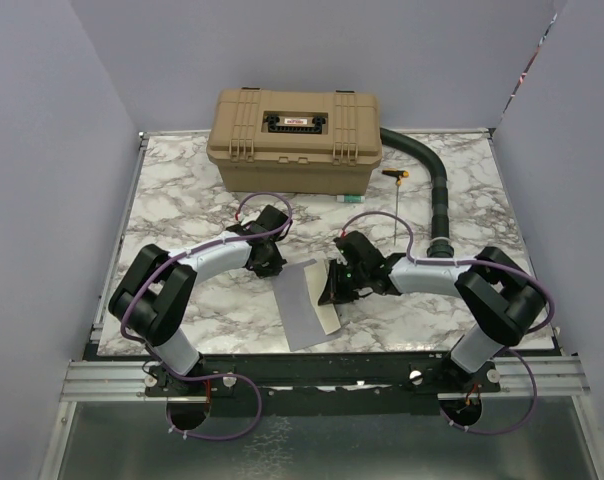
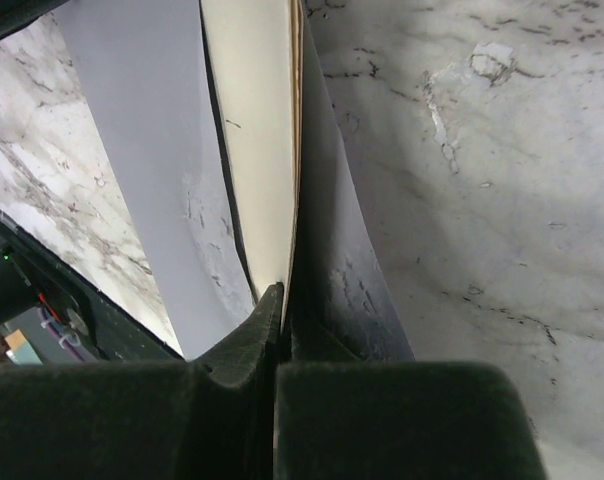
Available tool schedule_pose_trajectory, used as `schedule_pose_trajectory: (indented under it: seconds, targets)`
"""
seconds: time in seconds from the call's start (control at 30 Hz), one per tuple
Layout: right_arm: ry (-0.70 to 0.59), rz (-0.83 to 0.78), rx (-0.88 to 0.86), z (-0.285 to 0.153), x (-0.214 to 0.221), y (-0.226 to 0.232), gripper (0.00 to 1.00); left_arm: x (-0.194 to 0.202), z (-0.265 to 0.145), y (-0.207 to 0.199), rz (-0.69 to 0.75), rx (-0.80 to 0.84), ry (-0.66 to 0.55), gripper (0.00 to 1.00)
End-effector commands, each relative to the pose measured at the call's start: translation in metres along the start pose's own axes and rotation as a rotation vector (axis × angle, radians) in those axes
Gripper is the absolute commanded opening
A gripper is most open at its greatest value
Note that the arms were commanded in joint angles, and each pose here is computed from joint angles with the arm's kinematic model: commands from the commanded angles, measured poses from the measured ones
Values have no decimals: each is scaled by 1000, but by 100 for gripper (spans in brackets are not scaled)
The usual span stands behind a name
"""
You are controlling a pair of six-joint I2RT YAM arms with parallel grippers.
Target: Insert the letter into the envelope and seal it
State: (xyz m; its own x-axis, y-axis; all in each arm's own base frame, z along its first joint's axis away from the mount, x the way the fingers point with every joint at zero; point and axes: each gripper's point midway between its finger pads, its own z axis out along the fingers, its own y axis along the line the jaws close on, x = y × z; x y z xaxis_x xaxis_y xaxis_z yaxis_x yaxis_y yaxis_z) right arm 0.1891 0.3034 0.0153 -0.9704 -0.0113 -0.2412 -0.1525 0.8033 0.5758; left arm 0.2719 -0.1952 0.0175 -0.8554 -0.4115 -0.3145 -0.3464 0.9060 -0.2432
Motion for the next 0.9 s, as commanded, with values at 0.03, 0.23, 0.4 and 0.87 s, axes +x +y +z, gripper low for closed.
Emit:
schedule_pose_trajectory:
  seconds: [0.03, 0.23, 0.4, 0.87]
  targets:
    - [100, 41, 71, -4, 34, -26, 1, 33, 22, 57, 22, -204, 95, 0]
    - [84, 14, 12, 2, 28, -16, 1, 35, 22, 55, 22, -189, 107, 0]
    - [87, -5, -15, 18, 18, -8, 1, 38, 20, 53, 15, -165, 110, 0]
    - [27, -15, 47, 0, -1, -1, 33, 21, 6, 23, 82, -52, 88, 3]
